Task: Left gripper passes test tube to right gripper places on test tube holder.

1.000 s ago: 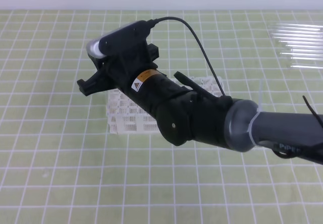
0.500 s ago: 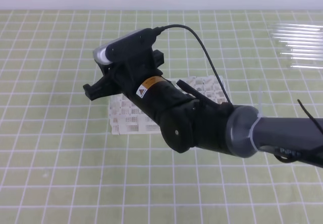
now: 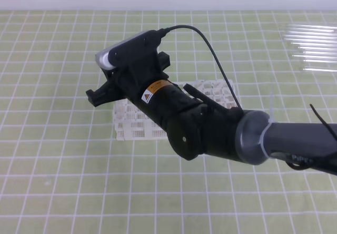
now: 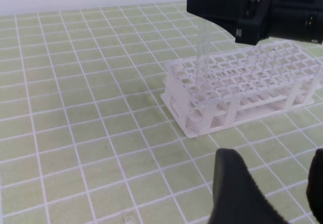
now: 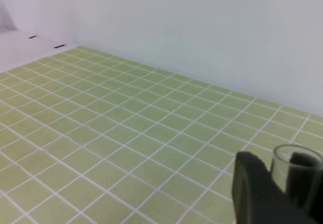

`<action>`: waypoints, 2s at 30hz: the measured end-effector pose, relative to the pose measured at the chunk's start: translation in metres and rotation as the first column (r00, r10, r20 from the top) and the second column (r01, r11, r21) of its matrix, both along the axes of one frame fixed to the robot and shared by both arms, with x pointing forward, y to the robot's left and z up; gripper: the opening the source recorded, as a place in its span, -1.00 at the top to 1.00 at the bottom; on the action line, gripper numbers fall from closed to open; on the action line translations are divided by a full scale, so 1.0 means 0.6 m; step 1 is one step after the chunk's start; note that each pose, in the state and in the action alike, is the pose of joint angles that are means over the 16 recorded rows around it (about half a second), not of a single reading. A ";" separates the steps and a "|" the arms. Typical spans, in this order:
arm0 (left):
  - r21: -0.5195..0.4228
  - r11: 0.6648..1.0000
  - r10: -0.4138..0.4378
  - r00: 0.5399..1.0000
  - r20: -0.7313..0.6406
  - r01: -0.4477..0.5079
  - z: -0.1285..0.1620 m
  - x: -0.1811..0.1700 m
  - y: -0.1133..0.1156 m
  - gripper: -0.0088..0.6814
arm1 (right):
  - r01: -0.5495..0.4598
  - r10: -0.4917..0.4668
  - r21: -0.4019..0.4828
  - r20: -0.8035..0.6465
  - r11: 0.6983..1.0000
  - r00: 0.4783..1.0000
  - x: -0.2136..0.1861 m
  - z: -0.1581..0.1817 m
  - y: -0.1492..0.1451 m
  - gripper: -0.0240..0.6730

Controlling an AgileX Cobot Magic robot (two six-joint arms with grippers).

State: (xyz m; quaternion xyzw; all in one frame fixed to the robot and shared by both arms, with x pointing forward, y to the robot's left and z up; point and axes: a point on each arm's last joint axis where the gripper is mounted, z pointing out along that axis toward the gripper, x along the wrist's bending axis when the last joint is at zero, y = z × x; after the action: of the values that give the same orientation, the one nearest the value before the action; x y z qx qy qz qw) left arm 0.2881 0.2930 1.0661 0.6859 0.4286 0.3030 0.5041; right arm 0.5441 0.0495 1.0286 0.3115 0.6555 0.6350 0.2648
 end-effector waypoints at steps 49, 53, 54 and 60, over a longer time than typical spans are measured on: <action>0.002 1.000 0.000 1.000 0.005 0.000 0.001 0.001 -0.001 0.15 | -0.013 0.011 -0.038 -0.038 0.999 0.999 -0.005 -0.011 -0.003 0.08; 0.003 1.000 0.000 1.000 0.005 0.000 0.001 0.001 -0.001 0.15 | -0.013 0.011 -0.037 -0.042 0.999 0.999 -0.006 -0.009 -0.004 0.02; 0.003 1.000 0.000 1.000 0.005 0.000 0.001 0.001 -0.001 0.15 | -0.013 0.011 -0.037 -0.044 0.999 0.999 -0.006 -0.009 -0.004 0.02; 0.004 1.000 0.000 1.000 0.004 0.000 0.001 0.002 -0.001 0.15 | -0.014 0.012 -0.038 -0.052 0.999 0.999 -0.006 -0.007 -0.004 0.05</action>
State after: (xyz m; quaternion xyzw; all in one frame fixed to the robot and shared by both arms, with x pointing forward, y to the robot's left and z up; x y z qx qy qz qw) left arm 0.2891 0.2922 1.0666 0.6862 0.4269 0.3054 0.5036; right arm 0.5403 0.0468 1.0243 0.3185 0.6762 0.6157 0.2497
